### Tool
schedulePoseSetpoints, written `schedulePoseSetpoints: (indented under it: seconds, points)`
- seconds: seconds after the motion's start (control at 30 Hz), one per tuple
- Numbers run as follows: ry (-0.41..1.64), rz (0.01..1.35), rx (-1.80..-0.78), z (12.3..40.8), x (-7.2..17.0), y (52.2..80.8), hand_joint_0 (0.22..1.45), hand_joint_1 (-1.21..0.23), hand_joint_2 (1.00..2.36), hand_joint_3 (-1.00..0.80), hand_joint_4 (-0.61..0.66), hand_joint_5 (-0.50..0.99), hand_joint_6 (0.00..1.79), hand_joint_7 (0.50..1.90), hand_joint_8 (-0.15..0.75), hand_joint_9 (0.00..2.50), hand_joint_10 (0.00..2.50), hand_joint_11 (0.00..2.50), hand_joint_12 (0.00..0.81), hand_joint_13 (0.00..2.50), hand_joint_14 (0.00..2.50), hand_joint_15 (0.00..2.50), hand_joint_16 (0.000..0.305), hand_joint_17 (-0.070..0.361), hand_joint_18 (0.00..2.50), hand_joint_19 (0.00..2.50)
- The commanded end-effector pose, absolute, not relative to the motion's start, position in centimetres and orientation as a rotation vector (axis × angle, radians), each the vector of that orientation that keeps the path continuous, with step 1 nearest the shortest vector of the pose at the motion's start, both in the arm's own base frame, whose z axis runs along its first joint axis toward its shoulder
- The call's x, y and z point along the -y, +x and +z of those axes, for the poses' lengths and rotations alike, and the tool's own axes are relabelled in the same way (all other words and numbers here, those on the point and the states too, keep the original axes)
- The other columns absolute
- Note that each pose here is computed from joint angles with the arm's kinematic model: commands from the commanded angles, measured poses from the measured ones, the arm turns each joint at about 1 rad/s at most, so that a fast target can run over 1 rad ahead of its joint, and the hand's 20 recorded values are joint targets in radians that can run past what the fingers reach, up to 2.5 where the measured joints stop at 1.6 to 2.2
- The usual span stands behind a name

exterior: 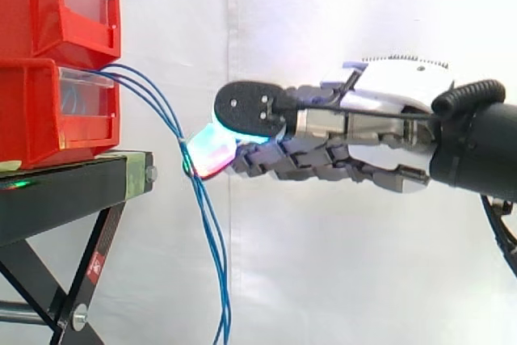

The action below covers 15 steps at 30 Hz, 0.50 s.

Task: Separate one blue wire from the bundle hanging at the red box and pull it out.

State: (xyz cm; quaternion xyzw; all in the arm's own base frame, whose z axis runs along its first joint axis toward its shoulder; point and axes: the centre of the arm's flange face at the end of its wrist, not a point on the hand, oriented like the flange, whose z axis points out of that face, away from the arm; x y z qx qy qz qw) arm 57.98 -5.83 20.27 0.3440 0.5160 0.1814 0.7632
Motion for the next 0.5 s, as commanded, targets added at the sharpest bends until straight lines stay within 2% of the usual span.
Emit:
schedulePoseSetpoints:
  seconds: [0.0,0.17,0.47]
  points:
    - [0.773,0.401,-1.133,18.61,5.84,58.24,0.50,-0.58,1.00,-0.50,0.32,-0.18,0.50,0.81,0.290,0.50,0.00,0.14,0.359,0.27,0.00,0.14,0.058,0.131,0.07,0.17]
    - [0.857,0.491,-1.102,18.19,5.84,58.55,0.50,-0.58,1.00,-0.50,0.32,-0.18,0.50,0.81,0.289,0.50,0.00,0.14,0.359,0.28,0.00,0.14,0.058,0.131,0.07,0.16]
    - [0.868,0.500,-1.073,18.37,5.98,58.73,0.50,-0.58,1.00,-0.50,0.32,-0.18,0.50,0.81,0.288,0.50,0.00,0.15,0.357,0.28,0.00,0.14,0.058,0.130,0.07,0.17]
